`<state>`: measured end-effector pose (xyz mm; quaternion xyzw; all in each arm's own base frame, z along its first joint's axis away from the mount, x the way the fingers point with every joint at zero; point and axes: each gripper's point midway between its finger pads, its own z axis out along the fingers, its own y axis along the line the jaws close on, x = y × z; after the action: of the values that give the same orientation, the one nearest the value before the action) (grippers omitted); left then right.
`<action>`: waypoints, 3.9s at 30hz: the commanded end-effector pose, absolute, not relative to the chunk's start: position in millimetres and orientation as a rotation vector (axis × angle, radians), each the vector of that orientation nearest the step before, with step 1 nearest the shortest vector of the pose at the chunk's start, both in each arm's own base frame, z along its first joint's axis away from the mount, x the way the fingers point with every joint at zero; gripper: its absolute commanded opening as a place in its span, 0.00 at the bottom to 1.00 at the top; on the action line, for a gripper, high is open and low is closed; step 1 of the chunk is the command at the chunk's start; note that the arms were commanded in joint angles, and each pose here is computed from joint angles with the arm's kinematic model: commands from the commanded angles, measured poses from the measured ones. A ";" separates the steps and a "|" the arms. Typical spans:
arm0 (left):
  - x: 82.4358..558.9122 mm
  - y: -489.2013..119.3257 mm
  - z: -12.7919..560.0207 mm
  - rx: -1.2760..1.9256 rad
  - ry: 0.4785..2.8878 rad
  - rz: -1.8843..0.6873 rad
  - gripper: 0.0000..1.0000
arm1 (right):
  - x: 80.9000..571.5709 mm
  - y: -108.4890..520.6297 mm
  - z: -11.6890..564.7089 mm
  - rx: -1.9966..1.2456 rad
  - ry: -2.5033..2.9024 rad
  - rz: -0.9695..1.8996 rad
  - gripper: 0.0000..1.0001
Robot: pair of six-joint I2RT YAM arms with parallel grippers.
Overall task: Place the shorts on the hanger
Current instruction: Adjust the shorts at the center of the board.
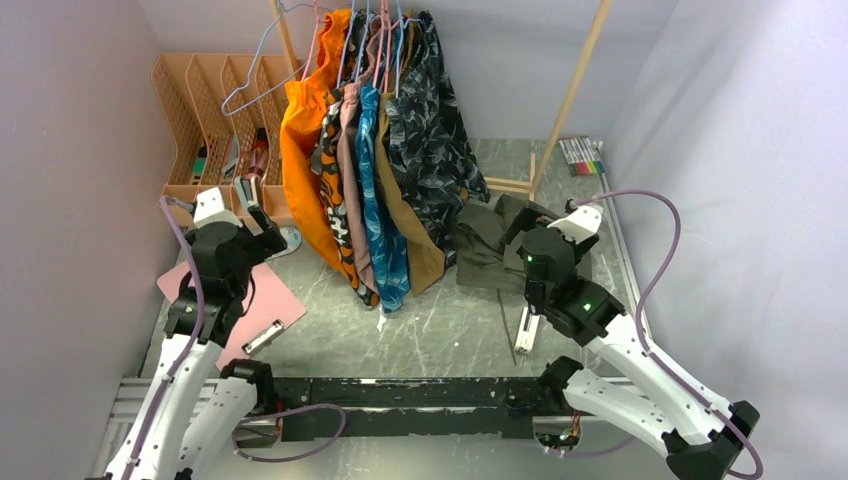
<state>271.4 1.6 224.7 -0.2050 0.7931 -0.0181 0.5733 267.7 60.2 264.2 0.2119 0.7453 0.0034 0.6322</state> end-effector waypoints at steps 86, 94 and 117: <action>261.5 -12.4 256.9 -0.371 1.731 -0.089 0.89 | 303.3 96.7 217.6 0.366 2.120 0.261 0.00; 252.1 4.4 265.3 -0.449 1.672 -0.041 0.89 | 287.8 141.9 409.0 0.059 1.774 0.588 0.00; 250.1 15.5 263.2 -0.515 1.661 0.007 0.90 | 276.1 133.6 511.6 0.161 1.487 0.713 0.00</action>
<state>251.2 13.3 260.7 -0.2188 0.7345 0.0006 0.6424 199.6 171.8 596.3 -0.0891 0.5629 0.4545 0.6845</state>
